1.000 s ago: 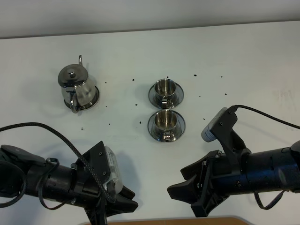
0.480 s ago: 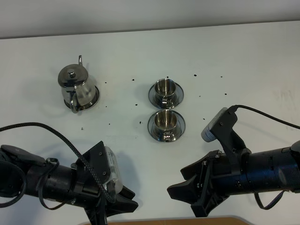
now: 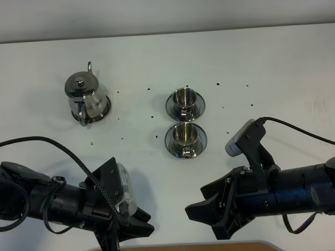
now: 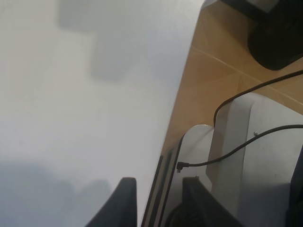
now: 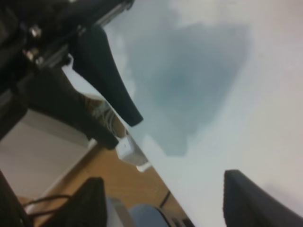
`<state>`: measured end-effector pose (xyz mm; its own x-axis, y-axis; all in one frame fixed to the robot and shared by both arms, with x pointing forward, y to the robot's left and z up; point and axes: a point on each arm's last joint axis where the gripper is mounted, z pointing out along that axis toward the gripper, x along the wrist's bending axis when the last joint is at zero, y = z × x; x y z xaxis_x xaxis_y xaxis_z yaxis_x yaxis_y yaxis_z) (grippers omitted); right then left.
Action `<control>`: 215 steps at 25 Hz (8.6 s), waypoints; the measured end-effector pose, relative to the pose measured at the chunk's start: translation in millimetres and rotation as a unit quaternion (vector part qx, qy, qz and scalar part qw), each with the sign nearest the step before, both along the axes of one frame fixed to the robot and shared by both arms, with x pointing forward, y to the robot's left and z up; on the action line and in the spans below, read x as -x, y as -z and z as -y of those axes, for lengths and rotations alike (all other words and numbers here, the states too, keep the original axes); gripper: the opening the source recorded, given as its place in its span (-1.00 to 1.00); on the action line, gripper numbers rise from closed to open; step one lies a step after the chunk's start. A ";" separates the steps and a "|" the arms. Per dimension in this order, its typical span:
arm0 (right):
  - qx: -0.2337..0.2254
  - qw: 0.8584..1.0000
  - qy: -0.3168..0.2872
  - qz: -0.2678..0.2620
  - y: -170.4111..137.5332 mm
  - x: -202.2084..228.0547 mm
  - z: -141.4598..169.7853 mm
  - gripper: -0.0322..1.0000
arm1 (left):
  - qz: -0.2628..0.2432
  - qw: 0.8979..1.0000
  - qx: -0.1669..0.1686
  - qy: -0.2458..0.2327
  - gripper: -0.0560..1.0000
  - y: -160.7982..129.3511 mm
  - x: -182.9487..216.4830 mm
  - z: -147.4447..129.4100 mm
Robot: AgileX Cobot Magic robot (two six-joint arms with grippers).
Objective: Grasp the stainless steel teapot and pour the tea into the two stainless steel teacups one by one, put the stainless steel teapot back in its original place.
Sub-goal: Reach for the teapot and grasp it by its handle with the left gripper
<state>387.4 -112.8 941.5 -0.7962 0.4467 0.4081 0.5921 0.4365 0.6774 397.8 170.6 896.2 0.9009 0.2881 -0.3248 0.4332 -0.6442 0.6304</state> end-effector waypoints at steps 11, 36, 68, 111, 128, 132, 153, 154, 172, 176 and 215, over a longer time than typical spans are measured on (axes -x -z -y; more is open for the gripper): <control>0.049 0.998 0.044 0.023 5.9 -8.7 7.2 0.10 | 0.071 0.992 -0.016 -0.107 -0.35 -28.0 -26.1 -2.5; 0.184 0.923 0.267 0.206 -46.9 -86.2 17.1 0.10 | 0.129 0.940 0.022 -0.315 -0.35 -107.8 -71.0 -7.5; -0.041 0.994 0.092 0.044 -82.9 -87.6 0.0 0.00 | 0.090 0.896 -0.208 -0.381 -0.35 -200.7 -99.4 -31.5; 0.226 0.932 0.280 0.037 -130.6 89.5 156.0 0.00 | 0.029 0.893 -0.268 -0.359 -0.35 -142.1 -133.2 -17.9; 0.191 0.951 0.234 0.067 -104.4 103.8 154.5 0.00 | 0.030 0.894 -0.267 -0.360 -0.35 -142.2 -133.4 -17.7; 0.185 0.945 0.261 0.069 -105.5 105.1 158.1 0.00 | 0.030 0.894 -0.267 -0.360 -0.35 -142.2 -133.4 -17.7; 0.135 0.825 0.527 0.155 -112.2 143.8 178.4 0.00 | 0.002 0.897 -0.245 -0.367 -0.35 -139.1 -130.4 -13.5; 0.132 0.824 0.528 0.161 -112.3 145.9 178.1 0.00 | 0.001 0.897 -0.246 -0.367 -0.35 -137.4 -129.8 -13.8; 0.107 0.839 0.496 0.199 -111.8 159.0 177.3 0.00 | 0.025 0.899 -0.230 -0.372 -0.35 -138.0 -134.4 -12.7; 0.100 0.855 0.466 0.203 -111.8 159.7 178.0 0.00 | 0.027 0.899 -0.228 -0.373 -0.35 -138.2 -134.9 -12.5; 0.097 0.860 0.459 0.203 -111.8 159.9 178.2 -0.01 | -0.092 0.851 -0.318 -0.408 -0.34 -161.2 -206.3 -19.2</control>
